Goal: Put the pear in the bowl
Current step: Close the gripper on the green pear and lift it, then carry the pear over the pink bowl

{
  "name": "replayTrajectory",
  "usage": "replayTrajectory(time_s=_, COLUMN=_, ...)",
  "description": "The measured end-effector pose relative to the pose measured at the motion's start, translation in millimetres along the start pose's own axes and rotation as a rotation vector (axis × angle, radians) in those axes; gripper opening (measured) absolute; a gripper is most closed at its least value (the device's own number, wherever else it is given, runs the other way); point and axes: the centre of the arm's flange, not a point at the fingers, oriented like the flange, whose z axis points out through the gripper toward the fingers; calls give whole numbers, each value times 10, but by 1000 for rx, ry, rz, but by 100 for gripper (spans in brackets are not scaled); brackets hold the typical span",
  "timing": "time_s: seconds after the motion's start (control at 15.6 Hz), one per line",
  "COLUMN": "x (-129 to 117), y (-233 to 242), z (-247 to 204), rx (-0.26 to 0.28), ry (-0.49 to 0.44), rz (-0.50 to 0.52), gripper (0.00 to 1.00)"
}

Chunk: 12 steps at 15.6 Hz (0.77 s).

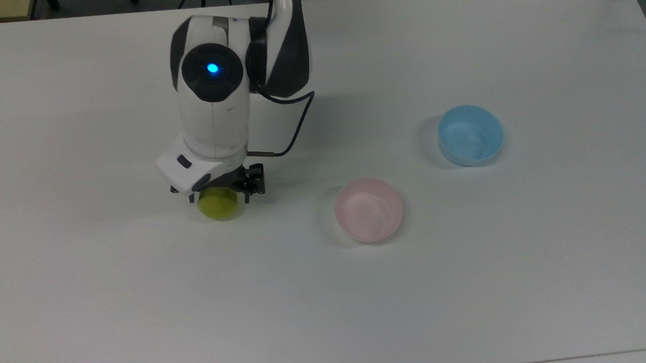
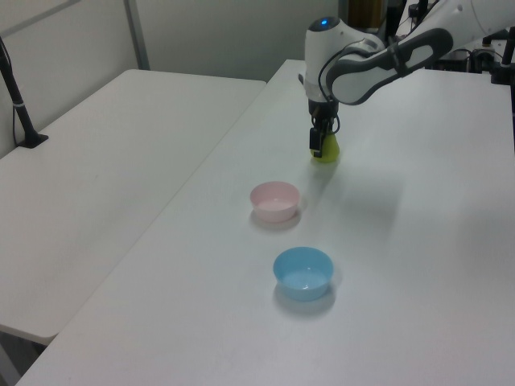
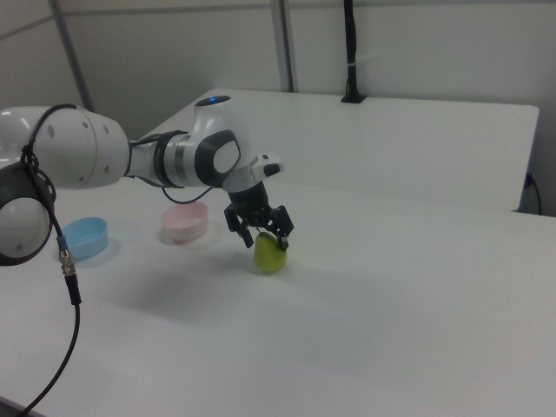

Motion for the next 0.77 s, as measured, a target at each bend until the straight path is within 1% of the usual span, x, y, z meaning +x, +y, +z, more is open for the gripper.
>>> replayTrajectory(time_s=0.13, x=24, y=-97, z=71, rx=0, ry=8, rz=-14, gripper=100)
replayTrajectory(time_s=0.26, x=35, y=-101, z=80, rx=0, ry=10, rz=-14, gripper=91)
replayTrajectory(time_s=0.32, x=47, y=-80, z=58, rx=-1, ry=15, rz=-11, gripper=91)
replayTrajectory(time_s=0.39, x=64, y=-55, z=19, rx=-2, ry=23, rz=-8, gripper=84)
replayTrajectory(time_s=0.51, x=94, y=-3, z=-123, rx=-1, ry=47, rz=2, gripper=62)
replayTrajectory(time_s=0.77, x=50, y=73, z=-507, rx=34, ry=54, rz=36, gripper=62)
